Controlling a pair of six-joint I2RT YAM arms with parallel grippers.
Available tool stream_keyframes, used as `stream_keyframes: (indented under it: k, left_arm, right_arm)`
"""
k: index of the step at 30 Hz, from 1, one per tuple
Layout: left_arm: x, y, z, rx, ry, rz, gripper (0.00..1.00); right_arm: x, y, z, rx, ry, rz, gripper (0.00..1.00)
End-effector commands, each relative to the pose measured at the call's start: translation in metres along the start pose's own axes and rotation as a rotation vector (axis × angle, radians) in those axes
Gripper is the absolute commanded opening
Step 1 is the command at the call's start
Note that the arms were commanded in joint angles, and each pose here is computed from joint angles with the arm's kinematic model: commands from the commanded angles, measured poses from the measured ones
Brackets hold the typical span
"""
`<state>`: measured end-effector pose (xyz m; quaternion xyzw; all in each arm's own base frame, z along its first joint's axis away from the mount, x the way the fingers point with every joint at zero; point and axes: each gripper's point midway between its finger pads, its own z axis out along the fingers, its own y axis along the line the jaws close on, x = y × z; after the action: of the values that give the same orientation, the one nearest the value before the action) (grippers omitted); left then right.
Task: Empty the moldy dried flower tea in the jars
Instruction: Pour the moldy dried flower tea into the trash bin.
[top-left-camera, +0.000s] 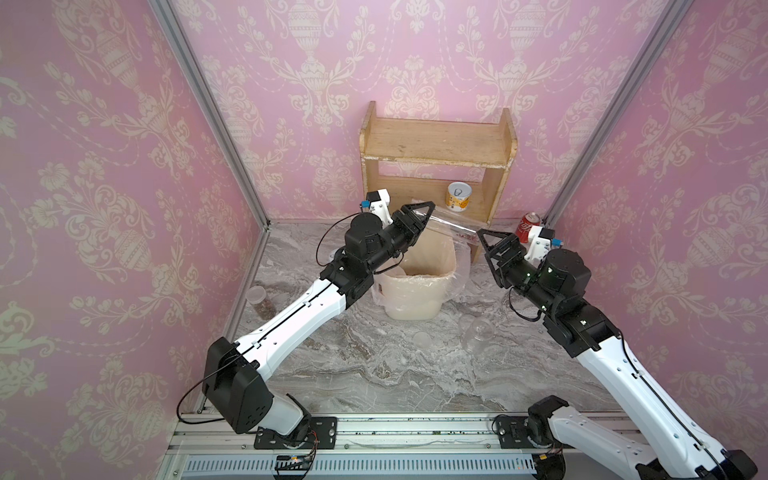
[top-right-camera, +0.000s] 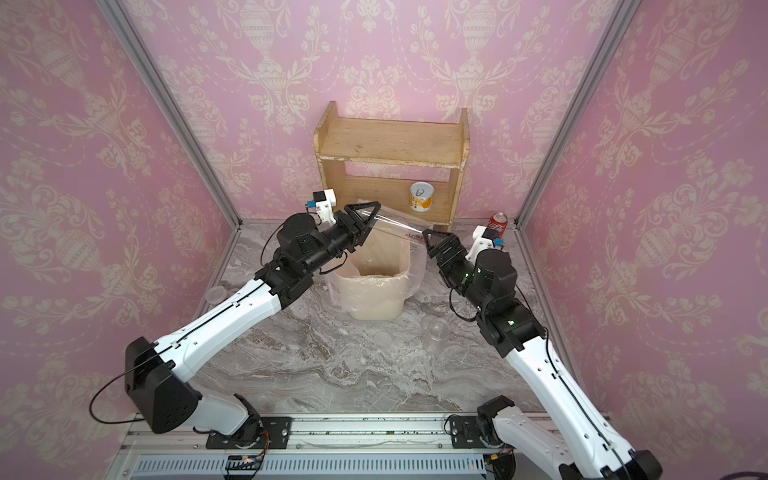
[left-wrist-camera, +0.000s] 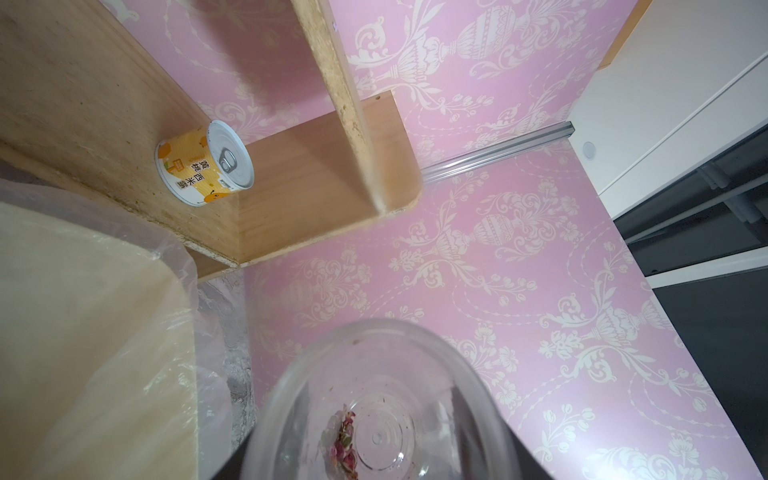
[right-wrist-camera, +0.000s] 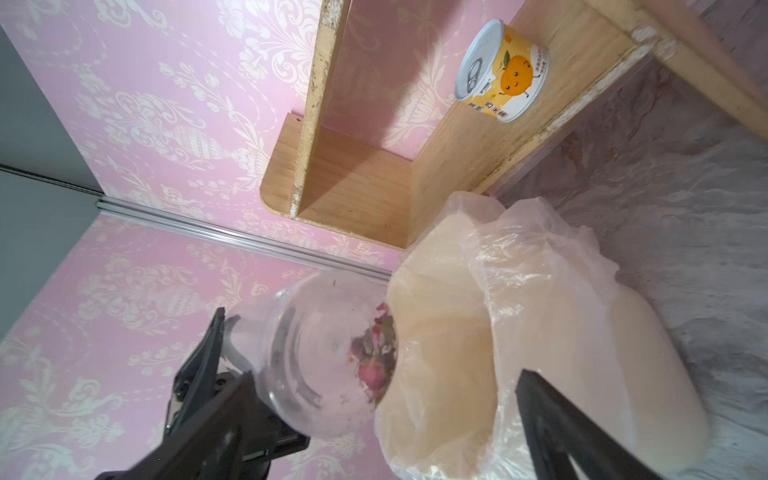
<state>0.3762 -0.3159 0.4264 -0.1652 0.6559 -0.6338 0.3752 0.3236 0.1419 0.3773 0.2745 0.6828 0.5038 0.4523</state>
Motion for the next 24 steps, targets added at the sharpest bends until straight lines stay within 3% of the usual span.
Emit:
stream_keyframes:
  k: [1, 24]
  left_arm:
    - [-0.002, -0.002, 0.002, 0.026, -0.008, -0.025, 0.21]
    - [0.003, 0.005, 0.009, 0.046, 0.015, -0.113, 0.21]
  right_arm:
    - [-0.006, 0.033, 0.000, -0.161, -0.008, 0.096, 1.00]
    - [-0.009, 0.051, 0.038, -0.284, 0.006, 0.150, 0.89]
